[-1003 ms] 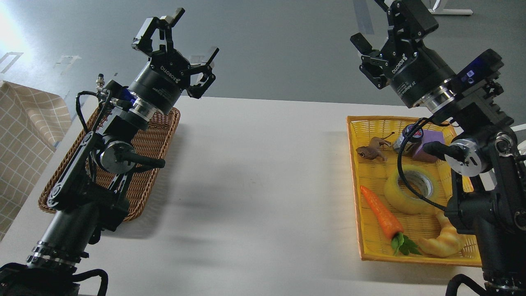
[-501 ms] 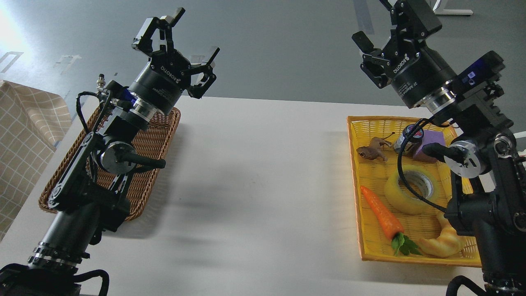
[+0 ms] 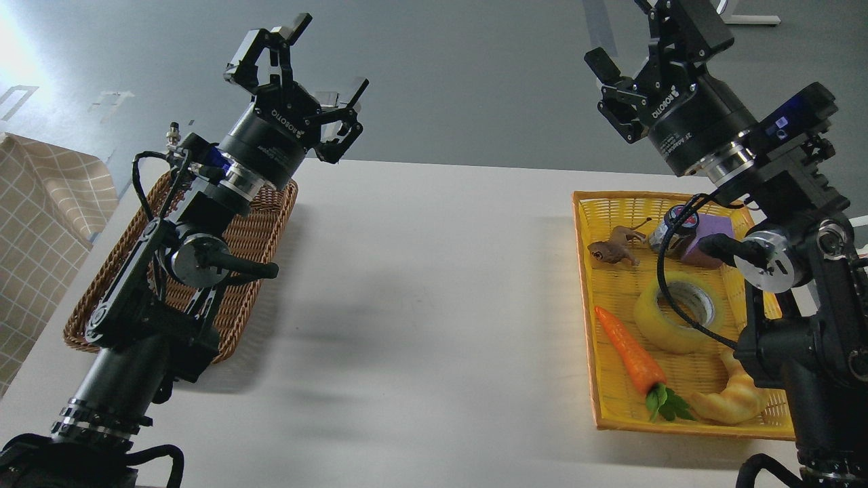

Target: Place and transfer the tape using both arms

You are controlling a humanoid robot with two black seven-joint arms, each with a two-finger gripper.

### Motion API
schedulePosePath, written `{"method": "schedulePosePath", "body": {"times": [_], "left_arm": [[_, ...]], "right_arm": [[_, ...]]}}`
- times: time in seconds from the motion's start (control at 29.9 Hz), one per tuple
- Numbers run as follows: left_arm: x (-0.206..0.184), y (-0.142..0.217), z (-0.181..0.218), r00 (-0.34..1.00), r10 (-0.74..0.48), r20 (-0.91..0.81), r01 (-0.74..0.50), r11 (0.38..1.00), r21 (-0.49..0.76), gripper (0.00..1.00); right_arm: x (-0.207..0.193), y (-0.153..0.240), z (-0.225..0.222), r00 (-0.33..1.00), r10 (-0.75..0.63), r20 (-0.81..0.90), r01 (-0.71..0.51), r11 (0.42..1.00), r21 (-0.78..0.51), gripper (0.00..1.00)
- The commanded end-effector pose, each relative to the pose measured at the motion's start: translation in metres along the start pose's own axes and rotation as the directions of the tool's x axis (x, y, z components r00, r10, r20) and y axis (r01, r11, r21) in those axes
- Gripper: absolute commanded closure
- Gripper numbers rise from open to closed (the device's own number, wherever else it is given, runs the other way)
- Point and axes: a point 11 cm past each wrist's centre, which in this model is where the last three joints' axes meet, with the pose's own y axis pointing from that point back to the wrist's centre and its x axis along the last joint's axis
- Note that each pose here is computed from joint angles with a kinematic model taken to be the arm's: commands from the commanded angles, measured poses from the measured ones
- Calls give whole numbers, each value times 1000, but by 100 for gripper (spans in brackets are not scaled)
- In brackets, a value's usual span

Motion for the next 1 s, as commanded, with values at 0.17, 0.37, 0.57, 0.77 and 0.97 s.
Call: {"method": "schedulePosePath", "body": {"times": [0.17, 0.37, 0.57, 0.77, 0.97], "left_arm": [[0, 0, 0, 1000, 0, -1, 0, 1000, 0, 2], [-1, 0, -1, 1000, -1, -3, 1, 1000, -1, 2], [0, 0, 0, 1000, 0, -1, 0, 1000, 0, 2], [0, 0, 0, 1000, 0, -1, 0, 1000, -2, 2], [0, -1, 1, 1000, -1, -1, 1, 1000, -3, 2]], "right_arm": [[0, 0, 1, 1000, -1, 1, 1, 1000, -4, 0], [0, 0, 1, 1000, 1, 1, -1, 1000, -4, 0], [0, 0, 1, 1000, -1, 1, 1, 1000, -4, 0], [0, 0, 1, 1000, -1, 1, 1, 1000, -6, 0], [0, 1, 2, 1000, 3, 2, -3, 1000, -10, 0]]}}
